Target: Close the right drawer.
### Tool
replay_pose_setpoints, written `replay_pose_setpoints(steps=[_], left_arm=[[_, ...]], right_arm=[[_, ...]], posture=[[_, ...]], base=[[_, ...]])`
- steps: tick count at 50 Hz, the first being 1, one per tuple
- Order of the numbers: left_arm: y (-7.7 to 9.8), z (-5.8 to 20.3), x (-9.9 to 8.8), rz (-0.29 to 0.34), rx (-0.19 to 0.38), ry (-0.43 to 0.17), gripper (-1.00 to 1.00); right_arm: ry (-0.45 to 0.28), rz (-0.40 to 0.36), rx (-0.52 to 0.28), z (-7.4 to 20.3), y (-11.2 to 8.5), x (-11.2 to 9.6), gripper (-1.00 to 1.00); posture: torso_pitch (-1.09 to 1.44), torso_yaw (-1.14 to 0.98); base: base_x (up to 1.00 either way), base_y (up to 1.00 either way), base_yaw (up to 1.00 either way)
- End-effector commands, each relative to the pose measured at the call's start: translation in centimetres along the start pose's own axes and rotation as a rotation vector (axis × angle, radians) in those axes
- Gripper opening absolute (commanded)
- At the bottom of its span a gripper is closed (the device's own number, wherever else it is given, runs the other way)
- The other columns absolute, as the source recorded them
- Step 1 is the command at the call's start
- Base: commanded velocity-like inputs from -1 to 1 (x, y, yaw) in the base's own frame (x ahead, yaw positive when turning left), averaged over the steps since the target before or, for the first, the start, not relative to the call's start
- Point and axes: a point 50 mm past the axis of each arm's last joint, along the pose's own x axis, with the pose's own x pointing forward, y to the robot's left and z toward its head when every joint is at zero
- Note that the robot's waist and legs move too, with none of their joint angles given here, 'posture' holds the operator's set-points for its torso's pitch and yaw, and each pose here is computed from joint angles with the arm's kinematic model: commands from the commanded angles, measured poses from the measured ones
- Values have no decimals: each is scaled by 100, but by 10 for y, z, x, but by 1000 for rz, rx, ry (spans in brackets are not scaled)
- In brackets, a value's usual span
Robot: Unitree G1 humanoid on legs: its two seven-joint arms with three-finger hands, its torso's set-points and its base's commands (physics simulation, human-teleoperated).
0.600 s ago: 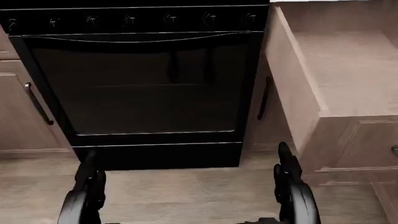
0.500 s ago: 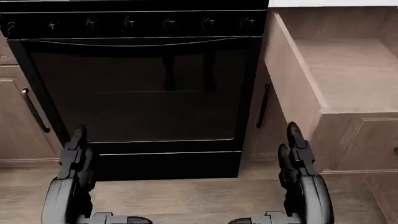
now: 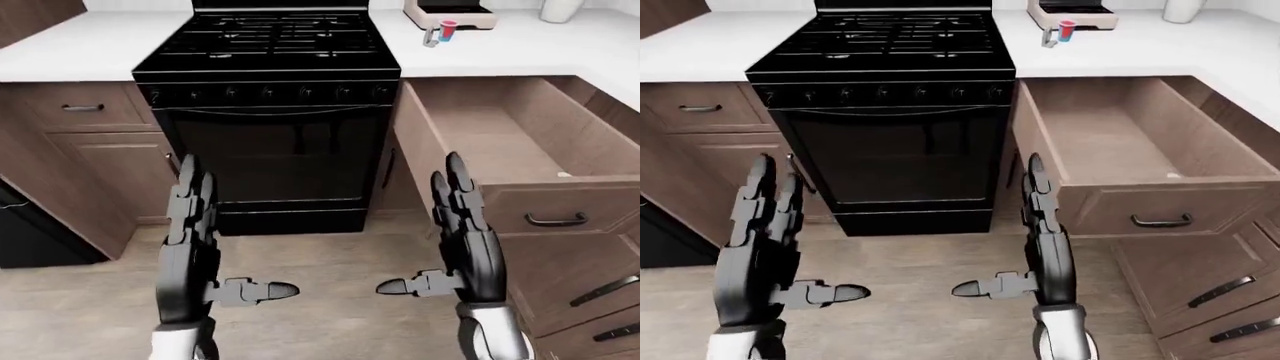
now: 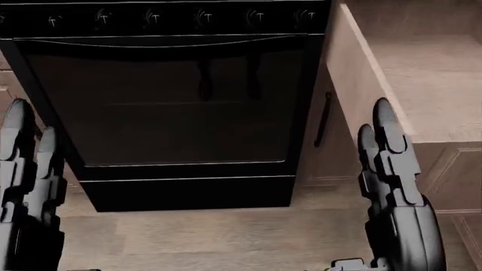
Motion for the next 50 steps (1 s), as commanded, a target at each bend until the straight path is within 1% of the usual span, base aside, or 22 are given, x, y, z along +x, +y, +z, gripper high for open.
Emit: replay_pose_setpoints(steps=[1, 3, 5, 7, 11, 14, 19, 22, 24, 29, 50], left_arm=[[-2, 21, -2, -11, 1, -105, 100], [-1, 26, -3, -12, -4, -115, 100], [1, 30, -4, 6, 7, -144, 100], [1, 36, -7, 3, 3, -162, 100], [2, 52, -14, -10, -32, -215, 100], [2, 61, -18, -14, -47, -242, 100], [1, 69, -23, -25, -66, -278, 100], [1, 72, -25, -31, -74, -298, 100], [1, 72, -25, -31, -75, -300, 100], [0, 72, -25, -34, -79, -301, 100], [-2, 72, -26, -43, -87, -297, 100]], right_arm=[[-82, 3, -22, 17, 1, 0, 100], [-104, 2, -26, 24, 1, -1, 100], [-125, 9, -25, 30, 1, -3, 100], [-148, 14, -28, 36, 2, -5, 100], [-189, 22, -35, 49, 3, -9, 100], [-207, 14, -34, 54, 2, -10, 100], [-237, -8, -21, 62, 0, -12, 100], [-260, -6, -16, 66, 1, -15, 100], [-271, -10, -2, 67, 0, -16, 100], [-276, -23, -5, 67, -1, -16, 100], [-274, 0, -8, 65, 2, -18, 100]], posture=[[0, 0], [0, 0], [0, 0], [0, 0], [0, 0], [0, 0], [0, 0], [0, 0], [0, 0], [0, 0], [0, 0]], base=[[0, 0, 0], [0, 0, 0], [0, 0, 0], [0, 0, 0], [0, 0, 0], [0, 0, 0], [0, 0, 0], [0, 0, 0], [0, 0, 0], [0, 0, 0], [-5, 0, -22]])
